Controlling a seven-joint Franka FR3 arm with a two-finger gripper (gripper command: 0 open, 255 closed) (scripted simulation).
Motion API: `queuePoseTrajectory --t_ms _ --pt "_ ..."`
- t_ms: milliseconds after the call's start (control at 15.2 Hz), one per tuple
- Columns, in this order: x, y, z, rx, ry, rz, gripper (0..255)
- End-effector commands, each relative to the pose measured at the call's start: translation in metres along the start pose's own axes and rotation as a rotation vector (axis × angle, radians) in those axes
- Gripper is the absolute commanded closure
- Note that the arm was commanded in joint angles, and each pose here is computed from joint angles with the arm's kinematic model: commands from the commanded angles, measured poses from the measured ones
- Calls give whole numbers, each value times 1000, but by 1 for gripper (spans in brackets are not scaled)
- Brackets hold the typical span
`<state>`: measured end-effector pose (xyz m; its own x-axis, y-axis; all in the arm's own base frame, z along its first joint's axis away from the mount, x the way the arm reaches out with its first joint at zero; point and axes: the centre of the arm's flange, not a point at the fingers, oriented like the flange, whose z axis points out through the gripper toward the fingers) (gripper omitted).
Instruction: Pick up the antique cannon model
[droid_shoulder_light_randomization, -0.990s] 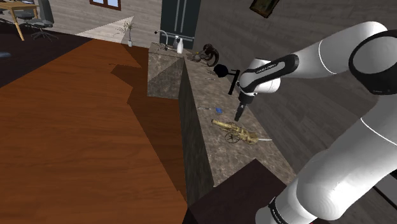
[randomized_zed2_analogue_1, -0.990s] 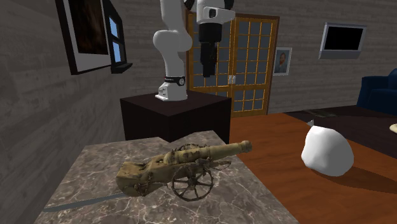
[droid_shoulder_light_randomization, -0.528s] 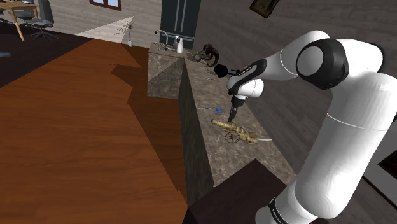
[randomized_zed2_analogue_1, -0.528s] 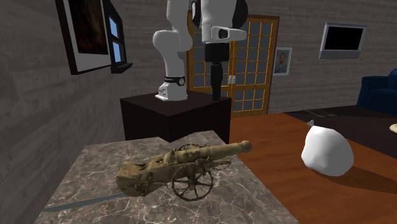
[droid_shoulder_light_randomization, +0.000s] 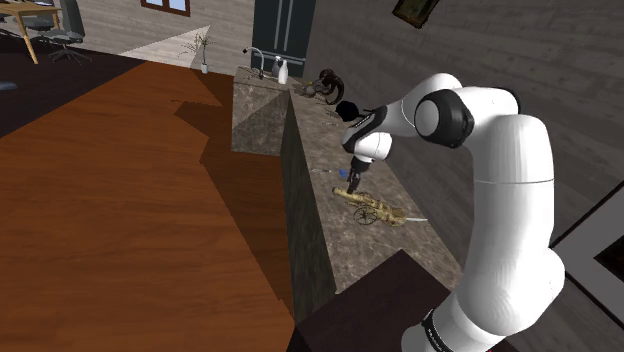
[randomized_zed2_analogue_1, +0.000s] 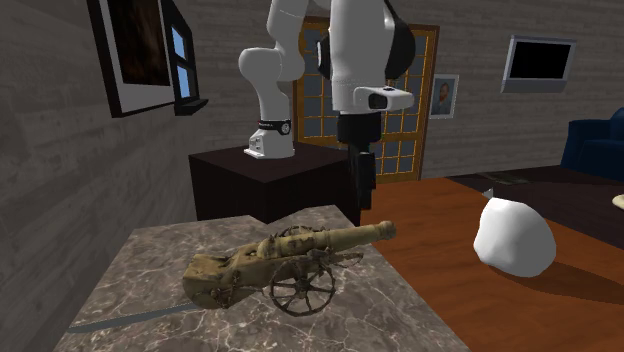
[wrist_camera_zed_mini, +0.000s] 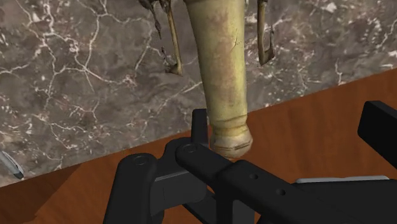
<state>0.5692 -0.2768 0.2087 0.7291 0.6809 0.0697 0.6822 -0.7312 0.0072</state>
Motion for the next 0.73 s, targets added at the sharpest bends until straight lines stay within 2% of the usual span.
queuePoseTrajectory --t_ms 0,528,660 --pt "8 19 18 4 11 -35 0" --pt "9 26 63 6 16 -51 0" --pt "9 26 66 6 16 -51 0"
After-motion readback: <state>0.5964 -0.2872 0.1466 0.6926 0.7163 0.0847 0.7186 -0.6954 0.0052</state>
